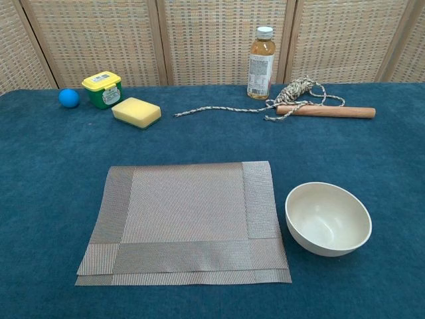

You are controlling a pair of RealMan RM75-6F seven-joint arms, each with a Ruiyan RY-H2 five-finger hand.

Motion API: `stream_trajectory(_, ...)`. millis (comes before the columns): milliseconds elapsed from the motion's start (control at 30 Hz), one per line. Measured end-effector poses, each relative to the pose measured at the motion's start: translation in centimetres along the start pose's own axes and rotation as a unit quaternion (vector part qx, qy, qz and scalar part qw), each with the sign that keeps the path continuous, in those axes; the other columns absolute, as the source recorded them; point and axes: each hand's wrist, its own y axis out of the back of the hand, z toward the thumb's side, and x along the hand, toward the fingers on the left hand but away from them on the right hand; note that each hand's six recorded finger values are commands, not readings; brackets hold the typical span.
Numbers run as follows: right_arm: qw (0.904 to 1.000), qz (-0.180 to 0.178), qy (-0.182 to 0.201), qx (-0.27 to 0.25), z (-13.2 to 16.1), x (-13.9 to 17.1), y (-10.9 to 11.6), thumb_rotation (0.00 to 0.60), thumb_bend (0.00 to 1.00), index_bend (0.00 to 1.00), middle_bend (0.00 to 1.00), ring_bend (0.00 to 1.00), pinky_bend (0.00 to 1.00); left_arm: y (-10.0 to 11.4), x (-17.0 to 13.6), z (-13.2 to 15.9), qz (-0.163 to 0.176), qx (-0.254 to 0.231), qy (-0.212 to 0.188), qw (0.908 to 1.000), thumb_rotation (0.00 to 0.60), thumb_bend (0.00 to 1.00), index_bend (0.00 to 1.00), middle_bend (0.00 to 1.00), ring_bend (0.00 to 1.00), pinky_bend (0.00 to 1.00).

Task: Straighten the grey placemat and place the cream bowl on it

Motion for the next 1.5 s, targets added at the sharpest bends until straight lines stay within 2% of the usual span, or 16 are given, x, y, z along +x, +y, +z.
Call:
stream_trajectory(533, 1.0000, -0.001, 0.006, -0.005, 0.4, 0.1, 0.2, 0.600, 0.22, 0.03, 0.00, 0.00, 0.00, -0.1, 0.1, 0.2, 0.000, -0.002, -0.004, 1.0000, 0.600, 0.16, 0.00, 0.00, 0.00, 0.00)
stream_trajectory(800, 1.0000, 0.003, 0.004, -0.004, 0.3, 0.1, 0.0, 0.600, 0.22, 0.03, 0.00, 0.00, 0.00, -0.9, 0.3, 0.8, -0.013, 0.001, -0.013, 0.9998, 0.600, 0.16, 0.03, 0.00, 0.00, 0.00)
stream_trajectory(900, 1.0000, 0.003, 0.004, -0.007, 0.2, 0.2, 0.1, 0.600, 0.22, 0.03, 0.00, 0.00, 0.00, -1.3, 0.3, 1.4, -0.017, 0.004, -0.023, 0.9996, 0.600, 0.16, 0.10, 0.00, 0.00, 0.00)
stream_trajectory(1067, 0.9999, 0.001, 0.004, -0.010, 0.2, 0.3, 0.2, 0.600, 0.22, 0.03, 0.00, 0.00, 0.00, -2.4, 0.5, 3.0, -0.032, 0.002, -0.046, 0.9984, 0.600, 0.16, 0.31, 0.00, 0.00, 0.00)
stream_trajectory(1167, 0.9999, 0.002, 0.003, -0.011, 0.1, 0.3, 0.3, 0.600, 0.22, 0.03, 0.00, 0.00, 0.00, -3.0, 0.6, 4.1, -0.041, 0.003, -0.062, 0.9972, 0.600, 0.17, 0.36, 0.00, 0.00, 0.00)
stream_trajectory(1267, 0.9999, 0.002, 0.000, -0.013, 0.0, 0.2, 0.3, 0.600, 0.22, 0.03, 0.00, 0.00, 0.00, -3.9, 0.9, 5.7, -0.050, 0.008, -0.085, 0.9951, 0.600, 0.18, 0.35, 0.00, 0.00, 0.00)
stream_trajectory(1367, 0.9999, 0.002, -0.001, -0.014, -0.1, 0.2, 0.4, 0.600, 0.22, 0.03, 0.00, 0.00, 0.00, -5.1, 1.0, 7.1, -0.064, 0.016, -0.104, 0.9924, 0.600, 0.18, 0.28, 0.00, 0.00, 0.00)
stream_trajectory(1500, 0.9999, 0.002, -0.002, -0.017, -0.1, 0.2, 0.4, 0.600, 0.22, 0.03, 0.00, 0.00, 0.00, -6.9, 1.0, 9.1, -0.087, 0.027, -0.129, 0.9874, 0.600, 0.18, 0.24, 0.00, 0.00, 0.00)
